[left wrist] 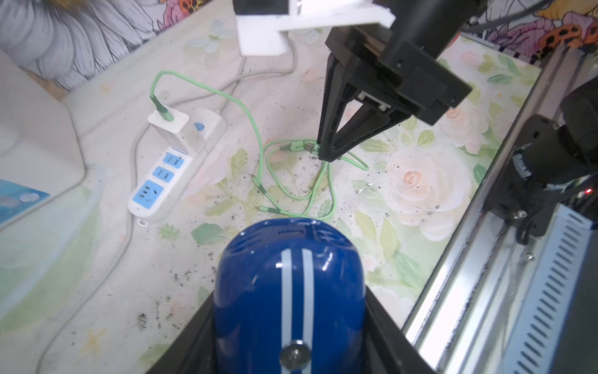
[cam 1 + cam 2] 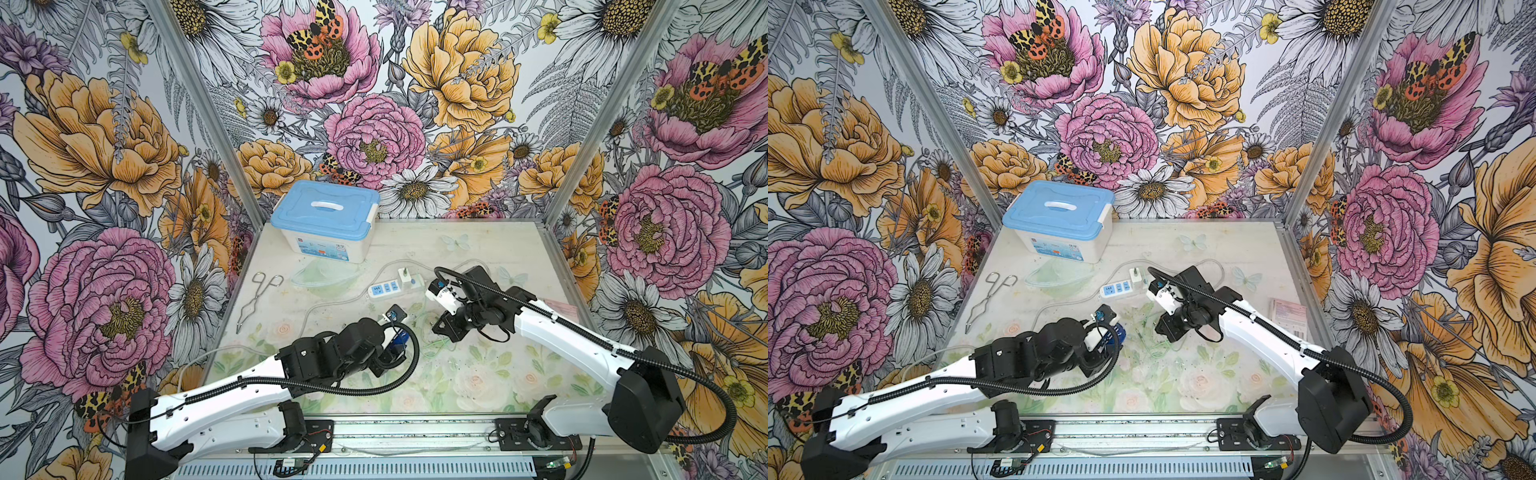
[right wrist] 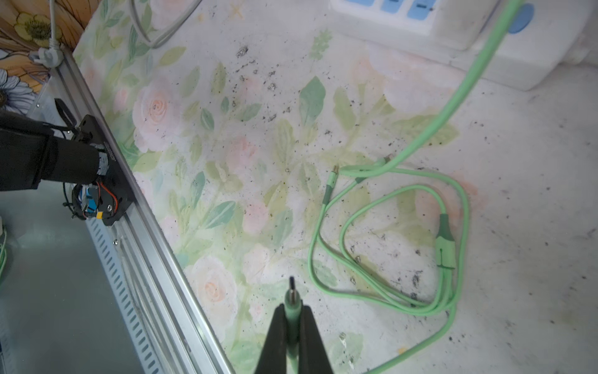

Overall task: Charge the electric shaver
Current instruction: Pick up the electric shaver from the center of the board, then insert the charging cable into the electric shaver, then place the electric shaver at the center of the board.

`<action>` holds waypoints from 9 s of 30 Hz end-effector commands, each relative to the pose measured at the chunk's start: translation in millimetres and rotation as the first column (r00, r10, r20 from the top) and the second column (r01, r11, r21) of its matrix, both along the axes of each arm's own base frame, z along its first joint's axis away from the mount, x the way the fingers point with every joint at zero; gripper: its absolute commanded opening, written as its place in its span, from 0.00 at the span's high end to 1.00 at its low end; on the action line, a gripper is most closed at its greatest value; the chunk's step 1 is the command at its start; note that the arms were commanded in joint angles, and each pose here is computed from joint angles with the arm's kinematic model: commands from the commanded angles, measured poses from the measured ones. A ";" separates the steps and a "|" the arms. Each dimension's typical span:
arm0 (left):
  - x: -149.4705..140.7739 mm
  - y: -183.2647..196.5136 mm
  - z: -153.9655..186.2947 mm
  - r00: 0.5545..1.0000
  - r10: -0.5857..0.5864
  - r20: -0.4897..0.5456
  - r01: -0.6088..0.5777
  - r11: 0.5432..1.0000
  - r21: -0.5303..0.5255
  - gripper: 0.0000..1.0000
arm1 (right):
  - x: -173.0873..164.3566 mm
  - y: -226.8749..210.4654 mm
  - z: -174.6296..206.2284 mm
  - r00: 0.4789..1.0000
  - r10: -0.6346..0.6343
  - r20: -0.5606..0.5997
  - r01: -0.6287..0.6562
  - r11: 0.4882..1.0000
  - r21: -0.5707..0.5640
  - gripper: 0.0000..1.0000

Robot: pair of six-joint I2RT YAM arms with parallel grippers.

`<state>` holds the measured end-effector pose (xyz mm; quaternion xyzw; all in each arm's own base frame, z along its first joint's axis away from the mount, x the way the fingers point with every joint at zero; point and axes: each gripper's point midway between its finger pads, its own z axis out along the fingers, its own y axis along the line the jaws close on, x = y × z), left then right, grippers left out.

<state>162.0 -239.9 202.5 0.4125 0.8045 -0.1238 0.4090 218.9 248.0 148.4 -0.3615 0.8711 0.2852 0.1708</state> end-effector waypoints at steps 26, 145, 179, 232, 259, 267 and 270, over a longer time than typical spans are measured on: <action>-19.7 0.8 -63.9 0.865 -0.490 0.109 0.402 0.807 0.432 1.00 | -73.7 73.5 15.4 0.915 0.382 -0.127 -0.369 0.923 0.112 1.00; -84.3 -71.8 -45.9 0.495 -0.863 0.099 0.782 0.492 0.383 1.00 | -67.4 98.8 -1.5 0.884 0.440 -0.157 -0.429 0.898 0.101 1.00; -97.2 -86.4 -34.7 0.443 -0.871 0.213 0.793 0.492 0.360 1.00 | -36.4 121.8 12.3 0.861 0.509 -0.023 -0.503 0.856 0.120 1.00; -38.7 -13.7 -109.0 0.823 -0.568 0.019 0.521 0.767 0.375 1.00 | -21.7 32.6 45.8 0.987 0.129 0.090 -0.136 0.988 0.077 0.62; 20.2 -11.5 -177.3 0.882 -0.378 -0.283 0.472 0.708 0.526 0.01 | 79.9 -65.0 41.5 0.851 -0.447 0.276 0.428 0.895 0.130 0.54; 54.5 -17.4 -112.5 0.957 -0.287 -0.035 0.278 0.883 0.377 0.01 | 112.6 -120.6 45.4 0.681 -0.604 0.415 0.634 0.769 0.079 0.11; 98.2 -0.6 -49.8 0.982 -0.024 0.186 -0.001 0.992 0.130 0.01 | 126.7 -165.8 41.3 0.535 -0.659 0.529 0.761 0.647 0.036 0.00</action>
